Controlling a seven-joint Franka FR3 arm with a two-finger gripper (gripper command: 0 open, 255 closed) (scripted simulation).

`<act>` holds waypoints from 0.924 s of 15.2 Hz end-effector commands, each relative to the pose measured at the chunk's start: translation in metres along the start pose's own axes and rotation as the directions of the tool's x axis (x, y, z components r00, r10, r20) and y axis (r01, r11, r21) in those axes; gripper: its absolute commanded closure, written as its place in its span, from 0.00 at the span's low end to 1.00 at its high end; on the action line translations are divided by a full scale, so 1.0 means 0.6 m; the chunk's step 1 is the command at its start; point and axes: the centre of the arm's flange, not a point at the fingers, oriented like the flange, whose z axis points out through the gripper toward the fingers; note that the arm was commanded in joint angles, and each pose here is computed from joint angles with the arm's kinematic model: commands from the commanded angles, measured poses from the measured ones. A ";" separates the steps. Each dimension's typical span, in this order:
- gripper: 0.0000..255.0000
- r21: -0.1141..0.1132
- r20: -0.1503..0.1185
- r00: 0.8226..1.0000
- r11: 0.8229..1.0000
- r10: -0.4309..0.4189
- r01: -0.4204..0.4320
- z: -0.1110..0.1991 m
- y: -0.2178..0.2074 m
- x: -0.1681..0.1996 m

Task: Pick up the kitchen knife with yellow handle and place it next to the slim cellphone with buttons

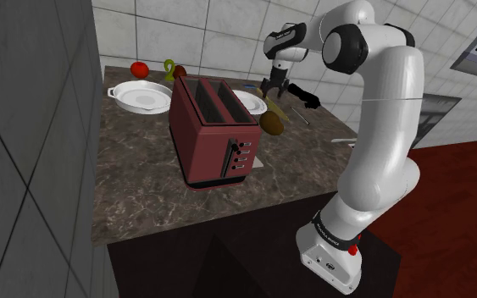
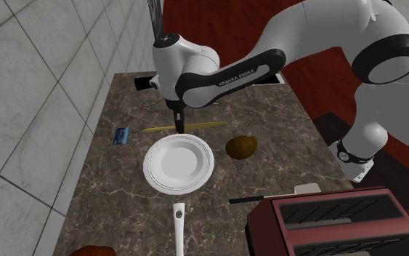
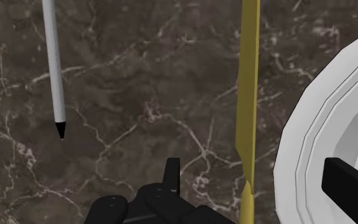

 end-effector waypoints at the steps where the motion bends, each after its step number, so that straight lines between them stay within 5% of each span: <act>1: 0.00 0.000 0.000 1.000 1.000 0.000 0.000 0.020 0.000 -0.001; 9: 0.00 0.000 0.000 1.000 1.000 0.000 0.000 0.020 0.000 -0.001; 10: 1.00 0.000 0.000 1.000 1.000 0.000 0.000 0.020 0.000 -0.001; 14: 1.00 0.000 0.000 1.000 1.000 0.000 0.000 0.020 0.000 -0.001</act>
